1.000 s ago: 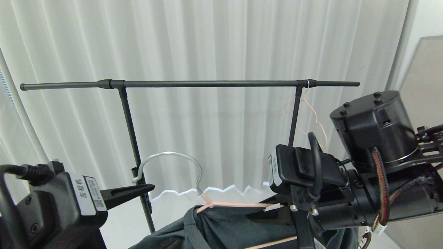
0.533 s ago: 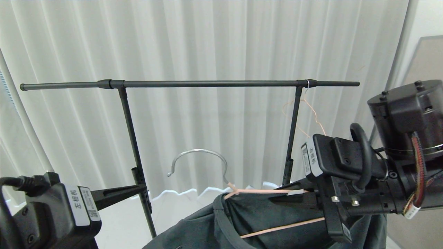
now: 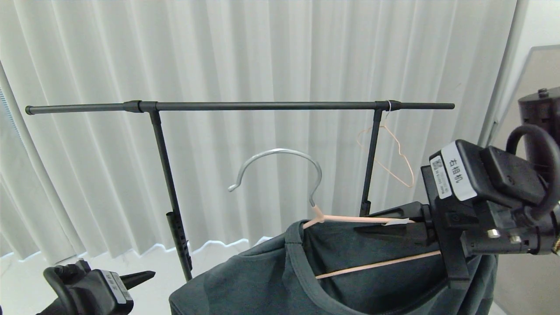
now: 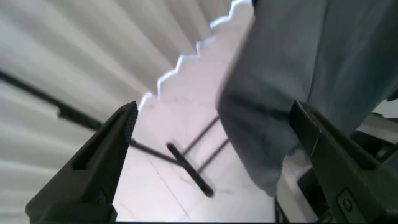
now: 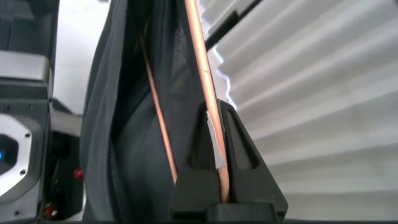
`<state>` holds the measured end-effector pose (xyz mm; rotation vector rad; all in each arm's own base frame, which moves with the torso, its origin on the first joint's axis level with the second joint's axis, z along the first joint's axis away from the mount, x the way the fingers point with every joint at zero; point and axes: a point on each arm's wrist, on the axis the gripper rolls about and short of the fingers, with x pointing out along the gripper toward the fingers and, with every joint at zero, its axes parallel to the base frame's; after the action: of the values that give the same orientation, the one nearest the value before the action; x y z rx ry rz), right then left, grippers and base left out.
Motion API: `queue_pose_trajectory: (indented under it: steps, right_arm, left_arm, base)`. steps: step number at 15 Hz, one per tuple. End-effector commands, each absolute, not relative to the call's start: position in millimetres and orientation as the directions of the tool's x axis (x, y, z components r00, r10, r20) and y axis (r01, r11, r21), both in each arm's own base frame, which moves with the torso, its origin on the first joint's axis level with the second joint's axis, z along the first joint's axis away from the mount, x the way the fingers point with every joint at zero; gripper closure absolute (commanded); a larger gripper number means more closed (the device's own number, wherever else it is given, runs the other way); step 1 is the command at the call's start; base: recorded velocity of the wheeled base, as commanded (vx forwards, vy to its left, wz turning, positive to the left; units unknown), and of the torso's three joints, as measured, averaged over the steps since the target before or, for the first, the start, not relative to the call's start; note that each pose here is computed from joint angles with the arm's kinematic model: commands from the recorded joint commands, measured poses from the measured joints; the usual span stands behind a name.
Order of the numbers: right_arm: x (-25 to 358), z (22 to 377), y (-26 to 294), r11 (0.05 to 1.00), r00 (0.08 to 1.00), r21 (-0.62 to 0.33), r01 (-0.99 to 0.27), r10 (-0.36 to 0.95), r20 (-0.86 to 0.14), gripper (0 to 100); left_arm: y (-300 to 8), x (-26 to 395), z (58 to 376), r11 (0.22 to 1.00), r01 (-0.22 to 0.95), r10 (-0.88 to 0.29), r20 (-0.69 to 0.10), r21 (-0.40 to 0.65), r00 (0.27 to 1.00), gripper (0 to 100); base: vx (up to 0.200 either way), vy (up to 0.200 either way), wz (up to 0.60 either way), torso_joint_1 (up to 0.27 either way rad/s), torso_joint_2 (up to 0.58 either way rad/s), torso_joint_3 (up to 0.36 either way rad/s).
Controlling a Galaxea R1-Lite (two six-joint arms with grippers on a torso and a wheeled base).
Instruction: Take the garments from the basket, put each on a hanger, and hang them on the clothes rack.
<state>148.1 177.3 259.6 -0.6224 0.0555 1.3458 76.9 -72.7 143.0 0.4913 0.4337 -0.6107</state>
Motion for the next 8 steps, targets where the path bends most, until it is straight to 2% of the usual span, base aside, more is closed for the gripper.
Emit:
queue_pose_trajectory:
  steps: [1, 2, 5, 6, 8]
  right_arm:
    - [146.3, 262.5, 175.5, 0.088, 0.245, -0.394, -0.915, 0.897, -0.369, 100]
    - [146.0, 264.0, 175.7, 0.080, 0.233, -0.397, -0.915, 0.906, -0.355, 100]
    - [144.3, 266.3, 174.4, 0.069, 0.217, -0.397, -0.915, 0.914, -0.344, 100]
    - [143.4, 266.9, 173.4, 0.070, 0.218, -0.398, -0.915, 0.914, -0.341, 100]
    - [143.1, 266.8, 170.9, 0.079, 0.227, -0.399, -0.914, 0.912, -0.341, 100]
  left_arm:
    - [-69.9, 76.9, 132.3, 0.725, 0.624, -0.401, -0.559, 0.291, 0.726, 0]
    - [-67.8, 78.3, 125.9, 0.748, 0.605, -0.369, -0.585, 0.273, 0.722, 0]
    - [-66.6, 81.2, 124.7, 0.771, 0.592, -0.365, -0.598, 0.236, 0.714, 0]
    - [-63.7, 82.3, 124.9, 0.783, 0.584, -0.369, -0.597, 0.213, 0.712, 100]
    - [-58.9, 84.1, 126.7, 0.810, 0.548, -0.345, -0.586, 0.207, 0.733, 100]
  base:
    - [0.000, 0.000, 0.00, 0.000, 0.00, 0.000]
    - [0.000, 0.000, 0.00, 0.000, 0.00, 0.000]
    - [0.000, 0.000, 0.00, 0.000, 0.00, 0.000]
    - [0.000, 0.000, 0.00, 0.000, 0.00, 0.000]
    - [0.000, 0.000, 0.00, 0.000, 0.00, 0.000]
